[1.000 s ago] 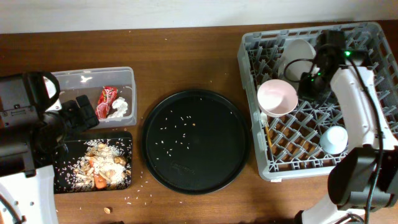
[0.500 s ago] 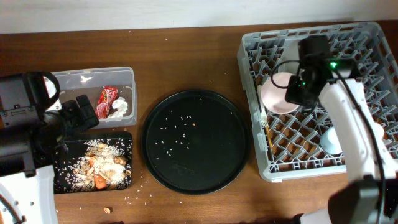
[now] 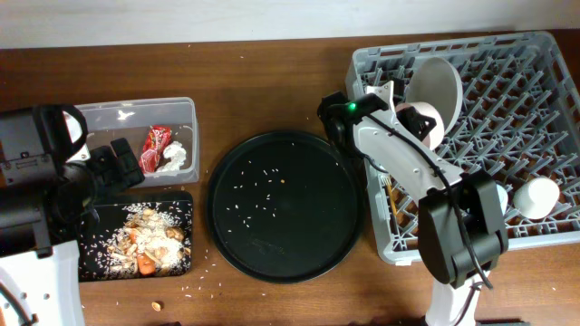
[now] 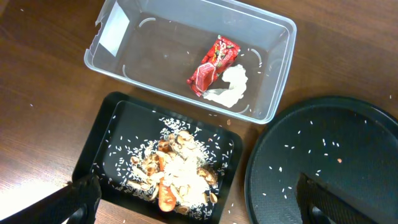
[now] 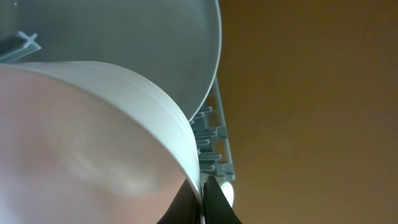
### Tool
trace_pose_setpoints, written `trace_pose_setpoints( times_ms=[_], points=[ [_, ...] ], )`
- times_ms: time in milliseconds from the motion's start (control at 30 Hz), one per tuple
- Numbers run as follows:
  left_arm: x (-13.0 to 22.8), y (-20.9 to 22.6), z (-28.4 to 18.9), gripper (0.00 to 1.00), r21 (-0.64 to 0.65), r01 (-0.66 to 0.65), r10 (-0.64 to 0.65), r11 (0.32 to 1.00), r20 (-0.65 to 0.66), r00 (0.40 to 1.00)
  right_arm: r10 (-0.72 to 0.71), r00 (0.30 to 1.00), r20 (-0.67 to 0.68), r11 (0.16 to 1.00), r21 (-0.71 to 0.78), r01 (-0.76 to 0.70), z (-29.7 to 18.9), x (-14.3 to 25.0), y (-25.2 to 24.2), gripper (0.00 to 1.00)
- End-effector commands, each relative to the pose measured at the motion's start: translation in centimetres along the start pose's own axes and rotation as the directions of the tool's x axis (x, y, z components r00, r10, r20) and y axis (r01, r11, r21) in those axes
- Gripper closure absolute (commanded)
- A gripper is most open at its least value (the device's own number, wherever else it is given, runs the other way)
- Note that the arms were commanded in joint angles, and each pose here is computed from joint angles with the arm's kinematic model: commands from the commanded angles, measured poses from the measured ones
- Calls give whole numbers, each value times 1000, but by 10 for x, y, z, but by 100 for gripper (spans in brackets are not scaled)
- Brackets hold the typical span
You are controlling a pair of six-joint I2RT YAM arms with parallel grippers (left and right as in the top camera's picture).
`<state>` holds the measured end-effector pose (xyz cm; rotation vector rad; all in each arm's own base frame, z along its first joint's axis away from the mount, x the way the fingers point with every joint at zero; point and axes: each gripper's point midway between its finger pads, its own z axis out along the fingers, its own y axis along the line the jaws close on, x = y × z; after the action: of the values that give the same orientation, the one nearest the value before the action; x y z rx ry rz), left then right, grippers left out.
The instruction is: Sort waste into correct bins and load items into the dishwasher rack
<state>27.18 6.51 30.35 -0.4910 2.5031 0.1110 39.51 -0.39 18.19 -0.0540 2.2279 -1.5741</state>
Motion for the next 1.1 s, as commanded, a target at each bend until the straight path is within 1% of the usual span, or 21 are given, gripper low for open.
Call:
trace_pose_setpoints(
  times_ms=[0, 133, 167, 200, 233, 333, 433, 467, 500, 533, 567, 600, 667, 700, 733, 800, 867, 933, 967, 1000, 1067],
  points=[
    [0, 1, -2, 1, 1, -5, 5, 1000, 6, 1000, -51, 998, 41, 998, 26, 50, -10, -6, 11, 96],
    [0, 1, -2, 1, 1, -5, 5, 1000, 6, 1000, -180, 977, 113, 982, -37, 185, -57, 0, 32, 95],
    [0, 1, -2, 1, 1, -4, 4, 1000, 6, 1000, -219, 970, 107, 971, -79, 228, -67, 8, 40, 72],
    [0, 1, -2, 1, 1, -5, 5, 1000, 6, 1000, -219, 970, 104, 968, -102, 229, -77, 16, 43, 39],
    [0, 1, -2, 1, 1, -5, 5, 1000, 6, 1000, -209, 972, 109, 969, -111, 221, -85, 19, 42, 31],
    [0, 1, -2, 1, 1, -5, 5, 1000, 6, 1000, -168, 975, 145, 962, -192, 194, -113, 20, 35, 25],
    [0, 1, -2, 1, 1, -4, 4, 1000, 6, 1000, 29, 997, 70, 885, -465, 7, -146, 15, -10, 22],
    [0, 1, -2, 1, 1, -5, 5, 1000, 6, 1000, 144, 989, 18, 750, -654, -97, -174, 19, -45, 20],
    [0, 1, -2, 1, 1, -5, 5, 1000, 6, 1000, 211, 978, 6, 585, -802, -121, -201, 26, -76, 19],
    [0, 1, -2, 1, 1, -4, 4, 1000, 6, 1000, 281, 959, 26, 432, -896, -102, -224, 35, -114, 14],
    [0, 1, -2, 1, 1, -4, 4, 1000, 6, 1000, 365, 931, 24, 312, -945, -98, -236, 49, -151, 3],
    [0, 1, -2, 1, 1, -4, 4, 1000, 6, 1000, 460, 888, -7, 116, -991, -68, -256, 72, -193, 1],
    [0, 1, -2, 1, 1, -4, 4, 1000, 6, 1000, 555, 832, -25, -32, -999, -8, -264, 108, -237, 1],
    [0, 1, -2, 1, 1, -5, 5, 1000, 6, 1000, 597, 802, -33, -57, -998, 2, -254, 137, -258, 1],
    [0, 1, -2, 1, 1, -4, 4, 1000, 6, 1000, 693, 719, -52, -90, -996, 14, -237, 171, -291, 1],
    [0, 1, -2, 1, 1, -4, 4, 1000, 6, 1000, 757, 651, -54, -43, -999, -33, -212, 188, -303, 1],
    [0, 1, -2, 1, 1, -4, 4, 1000, 6, 1000, 774, 632, -36, 167, -951, -259, -169, 175, -279, 1],
    [0, 1, -2, 1, 1, -5, 5, 1000, 6, 1000, 747, 658, 95, 312, -924, -221, -159, 128, -236, 1],
    [0, 1, -2, 1, 1, -5, 5, 1000, 6, 1000, 745, 653, 136, 307, -939, -155, -157, 105, -209, 1],
    [0, 1, -2, 1, 1, -4, 4, 1000, 7, 1000, 772, 622, 130, 222, -972, -72, -153, 88, -162, 1],
    [0, 1, -2, 0, 1, -4, 4, 1000, 6, 1000, 797, 595, 106, 174, -983, -57, -133, 107, -101, 1]
  ],
)
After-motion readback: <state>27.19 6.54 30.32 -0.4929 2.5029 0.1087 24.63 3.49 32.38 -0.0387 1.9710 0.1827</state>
